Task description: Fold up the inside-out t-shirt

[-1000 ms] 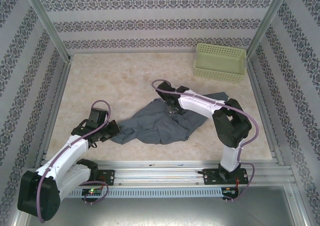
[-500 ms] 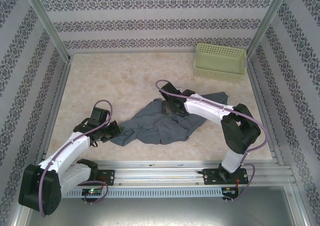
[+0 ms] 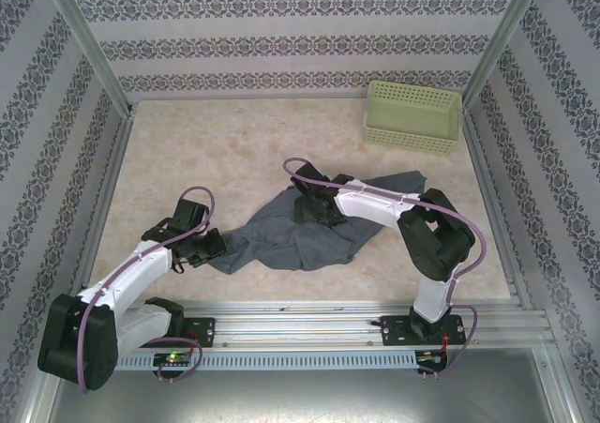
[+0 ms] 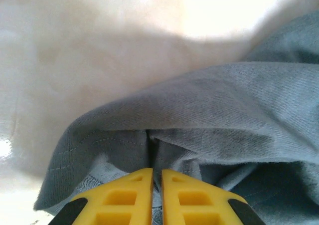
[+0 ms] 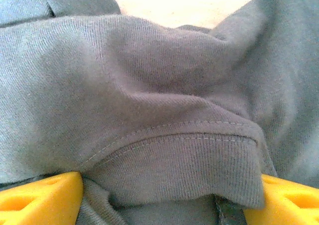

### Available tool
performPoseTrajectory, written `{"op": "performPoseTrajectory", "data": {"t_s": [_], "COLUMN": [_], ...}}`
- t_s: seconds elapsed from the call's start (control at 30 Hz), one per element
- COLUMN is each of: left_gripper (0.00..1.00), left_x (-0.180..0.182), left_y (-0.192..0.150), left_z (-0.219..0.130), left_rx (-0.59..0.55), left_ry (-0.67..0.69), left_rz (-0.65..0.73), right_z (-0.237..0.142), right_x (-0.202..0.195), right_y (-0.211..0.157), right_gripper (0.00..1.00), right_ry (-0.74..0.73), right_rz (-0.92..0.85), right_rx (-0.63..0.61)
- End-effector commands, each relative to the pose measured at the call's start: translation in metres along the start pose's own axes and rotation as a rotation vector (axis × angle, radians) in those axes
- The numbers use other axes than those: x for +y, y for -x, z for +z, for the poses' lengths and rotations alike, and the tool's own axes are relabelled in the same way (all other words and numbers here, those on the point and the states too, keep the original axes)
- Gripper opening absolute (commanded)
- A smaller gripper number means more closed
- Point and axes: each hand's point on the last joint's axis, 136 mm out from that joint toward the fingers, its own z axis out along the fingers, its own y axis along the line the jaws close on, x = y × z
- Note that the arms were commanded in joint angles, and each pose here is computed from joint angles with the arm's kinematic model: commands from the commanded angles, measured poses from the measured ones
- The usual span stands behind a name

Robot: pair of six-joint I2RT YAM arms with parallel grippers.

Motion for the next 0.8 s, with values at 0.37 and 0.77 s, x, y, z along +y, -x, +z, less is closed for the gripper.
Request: {"op": "performPoseTrajectory", "data": {"t_s": [0.37,0.77], "left_gripper": [0.28,0.23], "left_x": [-0.012,-0.014], "left_y": [0.007,0.003], "left_z": [0.001,0.009], "left_rx": [0.014,0.037], "left_ry": [-0.013,0.000], "left_rz": [0.034,0.045], "right_z": [0.000,0.000], "right_x": [0.005,0.006], "right_y": [-0.002,-0.002], "right_gripper": [0.81,0.82], "right_ry": [-0.007,-0.007], "right_rz": [-0.004,-0.004], "right_rx": [-0.002,-0.003]}}
